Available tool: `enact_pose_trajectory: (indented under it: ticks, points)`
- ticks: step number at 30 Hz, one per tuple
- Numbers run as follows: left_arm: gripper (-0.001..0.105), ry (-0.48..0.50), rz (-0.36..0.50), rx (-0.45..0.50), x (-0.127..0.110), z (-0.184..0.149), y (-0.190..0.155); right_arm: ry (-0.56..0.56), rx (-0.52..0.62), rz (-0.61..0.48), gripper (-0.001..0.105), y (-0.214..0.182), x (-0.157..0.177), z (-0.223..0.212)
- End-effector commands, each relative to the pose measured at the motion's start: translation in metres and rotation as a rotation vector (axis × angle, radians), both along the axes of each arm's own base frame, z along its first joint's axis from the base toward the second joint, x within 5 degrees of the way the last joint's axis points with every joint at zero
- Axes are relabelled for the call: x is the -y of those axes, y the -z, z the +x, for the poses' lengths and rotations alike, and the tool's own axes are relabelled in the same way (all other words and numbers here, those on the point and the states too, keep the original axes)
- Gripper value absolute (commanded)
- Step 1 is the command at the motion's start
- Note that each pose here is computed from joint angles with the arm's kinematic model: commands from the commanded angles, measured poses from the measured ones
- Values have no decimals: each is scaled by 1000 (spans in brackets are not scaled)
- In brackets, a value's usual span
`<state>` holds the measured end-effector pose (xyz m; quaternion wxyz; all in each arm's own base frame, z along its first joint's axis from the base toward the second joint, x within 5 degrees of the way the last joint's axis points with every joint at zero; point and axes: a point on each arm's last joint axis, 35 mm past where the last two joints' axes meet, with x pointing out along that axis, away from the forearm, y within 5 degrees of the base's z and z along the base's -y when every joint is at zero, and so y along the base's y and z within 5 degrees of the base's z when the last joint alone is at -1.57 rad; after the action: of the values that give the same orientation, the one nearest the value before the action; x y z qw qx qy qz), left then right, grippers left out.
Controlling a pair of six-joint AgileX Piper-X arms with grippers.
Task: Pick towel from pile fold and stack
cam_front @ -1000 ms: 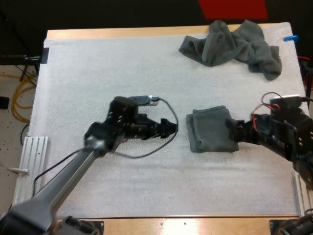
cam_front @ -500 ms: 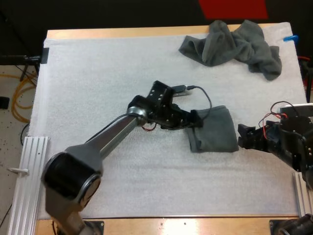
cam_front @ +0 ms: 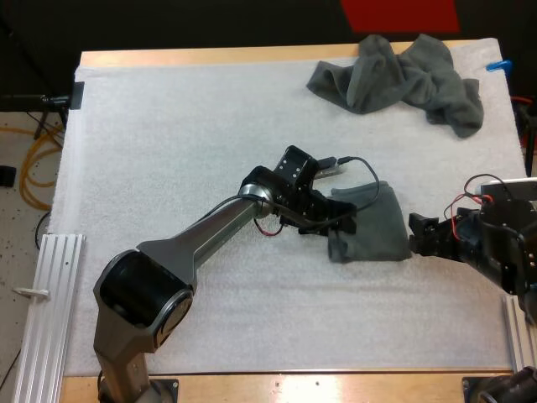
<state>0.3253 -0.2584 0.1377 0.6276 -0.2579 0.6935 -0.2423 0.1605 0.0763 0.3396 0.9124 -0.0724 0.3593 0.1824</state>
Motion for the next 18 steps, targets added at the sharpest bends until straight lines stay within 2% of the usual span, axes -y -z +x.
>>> enact_pose_trajectory:
  ticks: [1,5,8,14,17,18]
  points:
    - [49,6,-29,3,6,-1,-3,-6,19,-5,72,-5,0,-1]
    - [49,-5,-70,-4,13,-1,-4,-6,19,-5,72,-5,0,-1]
    - [49,-9,-117,-44,21,-2,0,-6,19,-5,72,-5,0,-1]
    - [48,-7,-122,-51,27,-3,1,-6,19,-5,72,-5,0,-1]
    - [33,-10,-119,-48,27,-3,1,-6,19,-5,72,-5,0,-1]
    - [23,-10,-119,-48,27,-3,1,-6,19,-5,72,-5,0,-1]
